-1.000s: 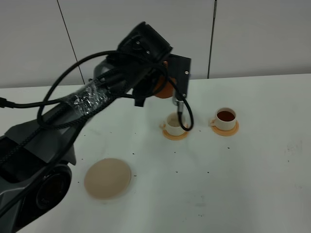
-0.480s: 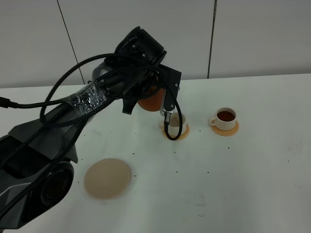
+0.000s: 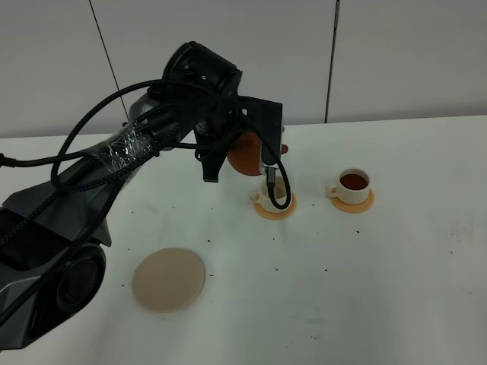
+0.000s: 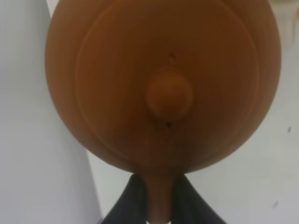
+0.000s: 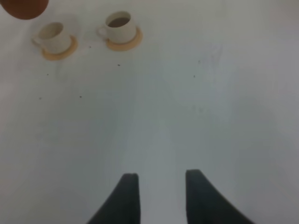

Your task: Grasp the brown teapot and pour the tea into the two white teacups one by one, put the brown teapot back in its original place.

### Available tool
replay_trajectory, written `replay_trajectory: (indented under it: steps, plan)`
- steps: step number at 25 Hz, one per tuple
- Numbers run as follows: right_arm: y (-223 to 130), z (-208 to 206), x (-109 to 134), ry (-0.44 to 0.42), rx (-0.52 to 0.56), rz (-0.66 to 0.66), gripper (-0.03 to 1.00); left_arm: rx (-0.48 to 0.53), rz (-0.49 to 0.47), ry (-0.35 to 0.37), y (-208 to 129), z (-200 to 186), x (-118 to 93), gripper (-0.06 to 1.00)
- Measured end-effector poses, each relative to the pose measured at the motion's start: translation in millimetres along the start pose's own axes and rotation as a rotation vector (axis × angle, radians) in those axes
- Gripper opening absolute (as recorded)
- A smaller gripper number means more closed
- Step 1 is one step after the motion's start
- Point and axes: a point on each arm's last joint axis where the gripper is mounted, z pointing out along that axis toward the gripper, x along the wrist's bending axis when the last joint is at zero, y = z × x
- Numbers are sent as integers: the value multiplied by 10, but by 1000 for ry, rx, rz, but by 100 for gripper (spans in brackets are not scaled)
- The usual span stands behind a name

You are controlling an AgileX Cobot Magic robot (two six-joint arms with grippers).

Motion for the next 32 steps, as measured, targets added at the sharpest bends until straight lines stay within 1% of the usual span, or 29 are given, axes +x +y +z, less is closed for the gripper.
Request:
replay_trajectory:
  steps: [7, 11, 13, 21, 29, 32]
  plan:
    - [0, 0, 0, 0, 0, 0, 24, -101, -74, -8, 54, 7, 9, 18]
    - [0, 0, 0, 0, 0, 1, 24, -158, -114, -21, 107, -53, 26, 18]
    - [0, 0, 0, 0, 0, 1, 24, -171, -125, -21, 130, -89, 36, 18]
    - [0, 0, 0, 0, 0, 0, 24, -179, -144, -50, 310, -179, -36, 18]
    - [0, 0, 0, 0, 0, 0, 24, -136, -154, -158, 447, -245, -200, 18]
    - [0, 0, 0, 0, 0, 0, 24, -127, -154, -184, 513, -277, -254, 18]
